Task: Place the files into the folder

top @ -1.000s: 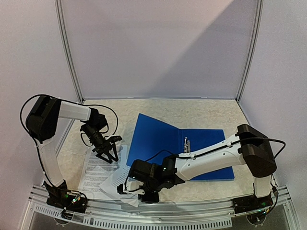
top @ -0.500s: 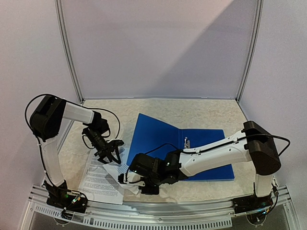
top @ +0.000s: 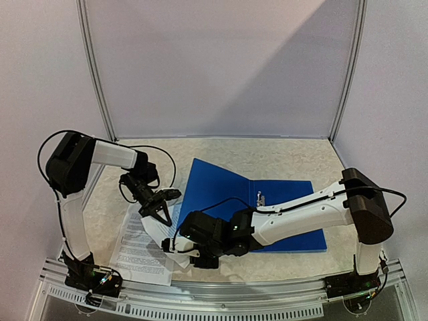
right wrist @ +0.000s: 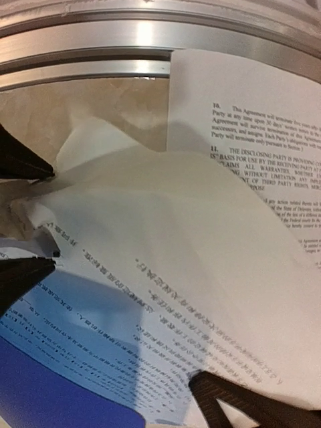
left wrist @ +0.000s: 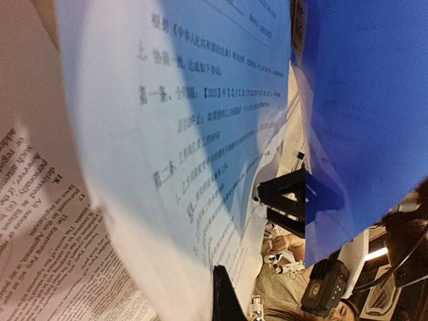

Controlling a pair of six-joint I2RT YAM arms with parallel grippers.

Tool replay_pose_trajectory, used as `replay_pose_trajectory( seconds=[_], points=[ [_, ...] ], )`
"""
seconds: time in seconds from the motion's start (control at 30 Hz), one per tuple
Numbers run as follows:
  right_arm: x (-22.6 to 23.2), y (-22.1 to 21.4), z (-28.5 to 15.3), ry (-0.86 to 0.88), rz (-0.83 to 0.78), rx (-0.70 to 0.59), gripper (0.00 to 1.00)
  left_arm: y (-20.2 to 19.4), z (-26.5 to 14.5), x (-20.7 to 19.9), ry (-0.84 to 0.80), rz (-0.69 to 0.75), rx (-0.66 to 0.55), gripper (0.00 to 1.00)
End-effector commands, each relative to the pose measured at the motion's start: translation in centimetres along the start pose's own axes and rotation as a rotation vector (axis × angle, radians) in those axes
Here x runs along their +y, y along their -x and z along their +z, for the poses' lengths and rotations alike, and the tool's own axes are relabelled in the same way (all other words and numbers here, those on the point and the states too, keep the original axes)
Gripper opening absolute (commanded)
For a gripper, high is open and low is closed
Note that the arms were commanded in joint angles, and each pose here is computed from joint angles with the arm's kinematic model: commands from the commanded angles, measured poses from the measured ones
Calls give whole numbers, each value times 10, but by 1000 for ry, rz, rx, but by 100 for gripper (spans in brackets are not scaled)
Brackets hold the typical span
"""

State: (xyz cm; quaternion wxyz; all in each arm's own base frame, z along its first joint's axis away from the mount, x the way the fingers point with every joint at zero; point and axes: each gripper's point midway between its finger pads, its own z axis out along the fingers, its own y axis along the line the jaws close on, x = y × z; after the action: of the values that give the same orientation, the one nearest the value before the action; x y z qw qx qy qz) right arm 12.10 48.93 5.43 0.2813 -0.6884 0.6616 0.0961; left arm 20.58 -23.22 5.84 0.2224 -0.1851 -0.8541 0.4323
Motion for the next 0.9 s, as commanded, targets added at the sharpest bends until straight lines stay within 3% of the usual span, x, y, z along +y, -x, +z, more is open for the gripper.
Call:
replay_pose_trajectory(
  seconds=[0.0,0.07,0.2,0.37,0.5,0.57,0.67,0.87],
  points=[
    [-15,6,-7,-65,32,-19,48,1,-23,-6,30,31,-38,0],
    [-18,13,-13,-69,45,-46,58,0,-36,1,109,45,-58,0],
    [-18,43,-34,-35,83,-153,68,-4,-65,2,223,78,-118,0],
    [-22,79,-62,1,138,-303,70,-6,-114,-3,392,138,-208,0],
    [-41,105,-93,-35,217,-438,71,-9,-168,-17,659,253,-310,0],
    [-56,117,-113,-66,279,-520,78,-11,-198,-27,816,307,-364,0],
    [-84,126,-136,-73,388,-630,92,-16,-241,-56,1015,397,-466,0],
    [-174,116,-173,82,789,-816,98,-30,-282,-139,1191,586,-655,0]
  ],
)
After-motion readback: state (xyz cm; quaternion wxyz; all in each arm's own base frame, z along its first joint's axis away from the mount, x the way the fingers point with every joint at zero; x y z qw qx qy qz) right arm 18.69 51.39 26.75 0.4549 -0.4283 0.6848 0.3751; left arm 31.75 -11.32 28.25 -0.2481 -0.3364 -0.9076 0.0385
